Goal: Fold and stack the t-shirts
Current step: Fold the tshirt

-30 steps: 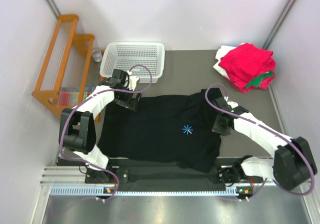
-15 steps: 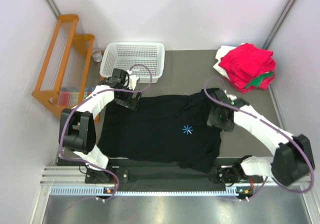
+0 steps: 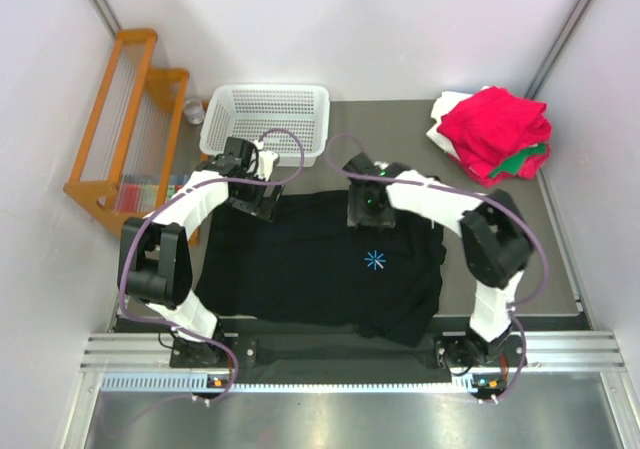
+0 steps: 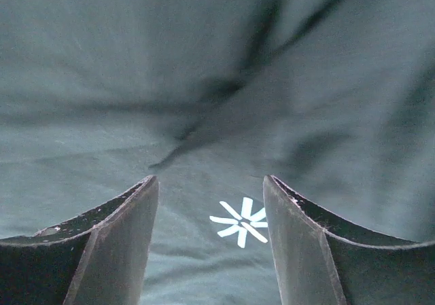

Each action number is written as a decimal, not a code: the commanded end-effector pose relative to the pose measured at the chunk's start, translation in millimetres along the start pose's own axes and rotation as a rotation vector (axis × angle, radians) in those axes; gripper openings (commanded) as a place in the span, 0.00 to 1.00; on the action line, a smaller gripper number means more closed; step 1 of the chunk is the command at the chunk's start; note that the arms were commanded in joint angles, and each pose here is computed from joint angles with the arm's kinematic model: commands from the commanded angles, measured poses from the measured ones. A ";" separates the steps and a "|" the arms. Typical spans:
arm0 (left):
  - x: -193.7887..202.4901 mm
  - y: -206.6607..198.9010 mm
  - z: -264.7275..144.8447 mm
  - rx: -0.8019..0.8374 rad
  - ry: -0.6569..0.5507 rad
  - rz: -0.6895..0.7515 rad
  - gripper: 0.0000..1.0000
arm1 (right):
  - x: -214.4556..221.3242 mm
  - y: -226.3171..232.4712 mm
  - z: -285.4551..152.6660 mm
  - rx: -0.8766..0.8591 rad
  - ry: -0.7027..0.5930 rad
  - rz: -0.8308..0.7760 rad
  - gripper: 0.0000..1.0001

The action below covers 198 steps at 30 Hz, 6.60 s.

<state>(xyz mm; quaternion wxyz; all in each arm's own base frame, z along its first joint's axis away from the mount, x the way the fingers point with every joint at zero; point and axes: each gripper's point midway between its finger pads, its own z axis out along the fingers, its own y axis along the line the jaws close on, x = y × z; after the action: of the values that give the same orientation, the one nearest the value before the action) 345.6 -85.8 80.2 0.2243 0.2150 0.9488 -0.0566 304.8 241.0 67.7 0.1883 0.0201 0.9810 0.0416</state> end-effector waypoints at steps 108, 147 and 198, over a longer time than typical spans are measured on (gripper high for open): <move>-10.0 1.3 -18.8 -0.021 -0.060 0.018 0.99 | 44.4 -82.5 -11.1 0.110 -0.016 -0.108 0.45; -13.7 1.5 -18.0 -0.017 -0.055 0.014 0.99 | 38.4 -67.0 -27.5 0.012 -0.041 -0.081 0.43; -12.6 6.4 -19.4 -0.044 -0.058 0.028 0.99 | 61.5 -110.9 40.1 0.124 0.092 -0.049 0.19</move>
<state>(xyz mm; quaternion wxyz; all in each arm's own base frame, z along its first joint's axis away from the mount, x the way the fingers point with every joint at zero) 341.1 -80.1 83.0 0.2254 0.2147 0.9493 -0.0432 264.3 141.4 18.2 0.1599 0.0070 0.9870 -0.0136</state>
